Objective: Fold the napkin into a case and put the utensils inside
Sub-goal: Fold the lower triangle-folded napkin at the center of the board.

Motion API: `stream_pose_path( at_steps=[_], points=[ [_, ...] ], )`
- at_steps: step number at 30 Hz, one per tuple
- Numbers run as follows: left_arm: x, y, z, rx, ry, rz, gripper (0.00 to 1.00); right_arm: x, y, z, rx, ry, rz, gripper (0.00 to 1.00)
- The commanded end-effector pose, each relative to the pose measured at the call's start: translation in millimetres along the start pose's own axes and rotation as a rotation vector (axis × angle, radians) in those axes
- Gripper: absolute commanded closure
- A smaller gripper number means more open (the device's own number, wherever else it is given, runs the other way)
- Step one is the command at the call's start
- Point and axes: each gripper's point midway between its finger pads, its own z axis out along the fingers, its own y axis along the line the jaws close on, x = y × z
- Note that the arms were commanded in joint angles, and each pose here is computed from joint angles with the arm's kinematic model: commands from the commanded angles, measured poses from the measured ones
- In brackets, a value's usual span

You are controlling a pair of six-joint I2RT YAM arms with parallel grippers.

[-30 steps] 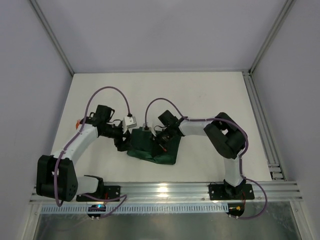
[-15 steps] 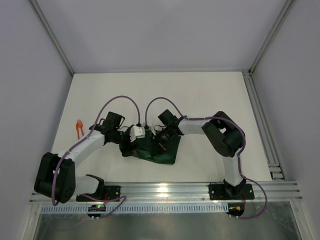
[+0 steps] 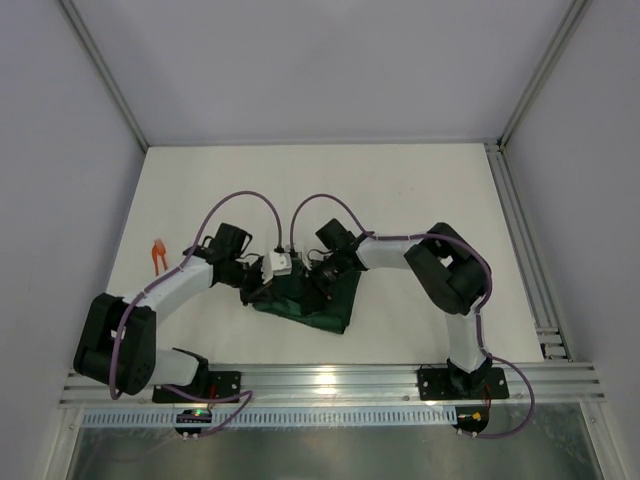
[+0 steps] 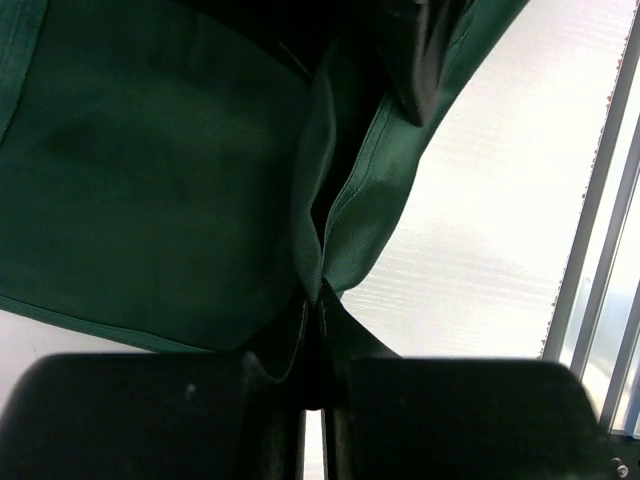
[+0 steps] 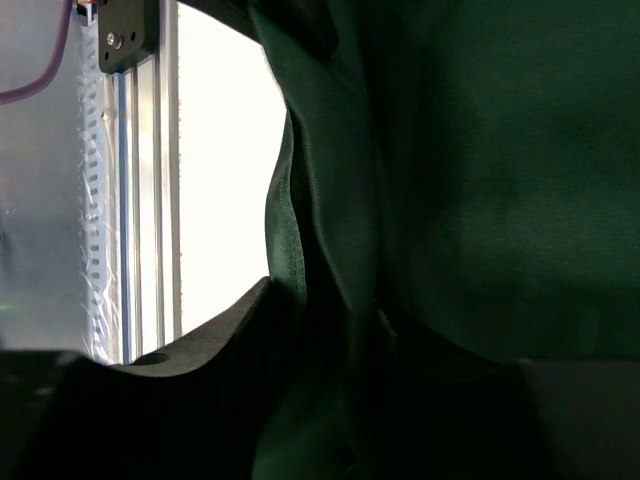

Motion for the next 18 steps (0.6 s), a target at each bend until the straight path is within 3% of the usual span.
stream_pose_path(
  at_steps=[1, 3, 8, 15, 16, 18],
  points=[
    [-19.0, 4.3, -5.8, -0.007, -0.04, 0.011, 1.0, -24.1, -3.2, -12.2, 0.08, -0.051, -0.069, 0.54],
    [-19.4, 5.1, -5.9, -0.006, -0.039, 0.0, 1.0, -37.8, 1.5, -23.6, 0.126, -0.081, -0.099, 0.41],
    [-17.8, 3.8, -5.1, 0.01, -0.028, -0.009, 1.0, -60.2, 3.8, -60.3, 0.255, -0.177, -0.098, 0.29],
    [-25.3, 0.8, -6.6, 0.033, -0.051, -0.009, 1.0, -65.5, -25.2, -87.9, 0.389, -0.266, -0.006, 0.32],
    [-25.0, 0.7, -7.0, 0.032, -0.049, -0.004, 1.0, -64.4, -34.4, -85.8, 0.393, -0.266, 0.02, 0.34],
    [-24.0, 0.7, -8.2, 0.028, -0.042, 0.003, 1.0, -67.0, -45.0, -84.7, 0.397, -0.281, 0.061, 0.5]
  ],
)
